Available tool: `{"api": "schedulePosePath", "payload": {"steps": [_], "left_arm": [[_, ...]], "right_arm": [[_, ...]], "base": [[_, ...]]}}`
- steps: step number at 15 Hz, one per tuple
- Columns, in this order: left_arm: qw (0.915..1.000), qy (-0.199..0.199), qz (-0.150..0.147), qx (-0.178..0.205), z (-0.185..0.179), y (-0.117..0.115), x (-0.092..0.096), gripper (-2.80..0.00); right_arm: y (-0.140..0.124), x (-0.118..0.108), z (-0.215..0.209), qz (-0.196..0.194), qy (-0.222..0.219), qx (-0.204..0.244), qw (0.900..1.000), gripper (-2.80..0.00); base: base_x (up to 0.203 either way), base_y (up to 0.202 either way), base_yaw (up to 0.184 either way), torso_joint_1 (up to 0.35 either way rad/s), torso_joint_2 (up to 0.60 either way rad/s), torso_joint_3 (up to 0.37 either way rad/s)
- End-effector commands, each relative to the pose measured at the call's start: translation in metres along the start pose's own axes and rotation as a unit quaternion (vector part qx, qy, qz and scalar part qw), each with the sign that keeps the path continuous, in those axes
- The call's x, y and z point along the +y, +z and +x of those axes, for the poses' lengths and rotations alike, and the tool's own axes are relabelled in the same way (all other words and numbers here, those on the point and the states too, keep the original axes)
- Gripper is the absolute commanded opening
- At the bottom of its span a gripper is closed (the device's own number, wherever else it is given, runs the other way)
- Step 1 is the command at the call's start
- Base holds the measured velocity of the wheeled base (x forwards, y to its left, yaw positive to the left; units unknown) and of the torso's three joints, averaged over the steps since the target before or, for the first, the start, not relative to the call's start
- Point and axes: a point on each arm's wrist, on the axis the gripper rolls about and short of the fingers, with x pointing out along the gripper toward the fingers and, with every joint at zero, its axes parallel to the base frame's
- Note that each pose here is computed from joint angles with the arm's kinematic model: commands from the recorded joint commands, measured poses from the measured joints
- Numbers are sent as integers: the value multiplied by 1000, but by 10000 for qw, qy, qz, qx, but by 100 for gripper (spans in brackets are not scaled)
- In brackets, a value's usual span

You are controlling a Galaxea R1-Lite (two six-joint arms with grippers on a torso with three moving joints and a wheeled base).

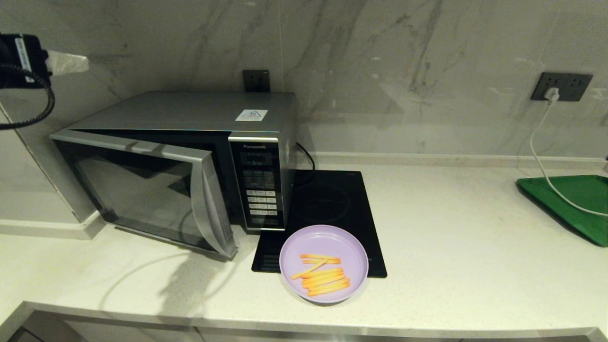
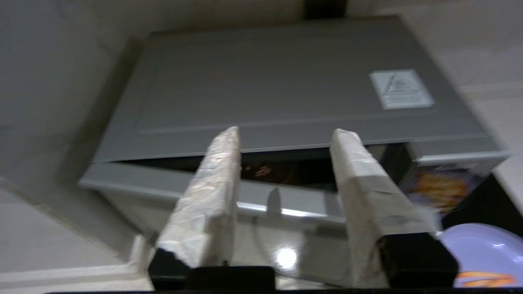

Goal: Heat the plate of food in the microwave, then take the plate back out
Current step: Open the microwave oven

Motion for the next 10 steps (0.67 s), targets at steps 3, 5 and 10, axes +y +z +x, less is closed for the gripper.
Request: {"api": "schedulePosePath", "payload": {"steps": [3, 5, 10], "left_arm": [[9902, -359, -476, 1264, 33, 7, -13, -280], [9794, -211, -524, 1941, 36, -8, -25, -280], [9667, -199, -1172, 2267, 17, -9, -49, -280]], "right_arm": [[0, 0, 0, 3, 1, -3, 10000, -280], [0, 0, 0, 2, 0, 3, 10000, -280], [0, 0, 0, 3, 1, -2, 10000, -280]], "base": [[0, 0, 0, 0, 0, 0], [0, 0, 0, 0, 0, 0], [0, 0, 0, 0, 0, 0]]}}
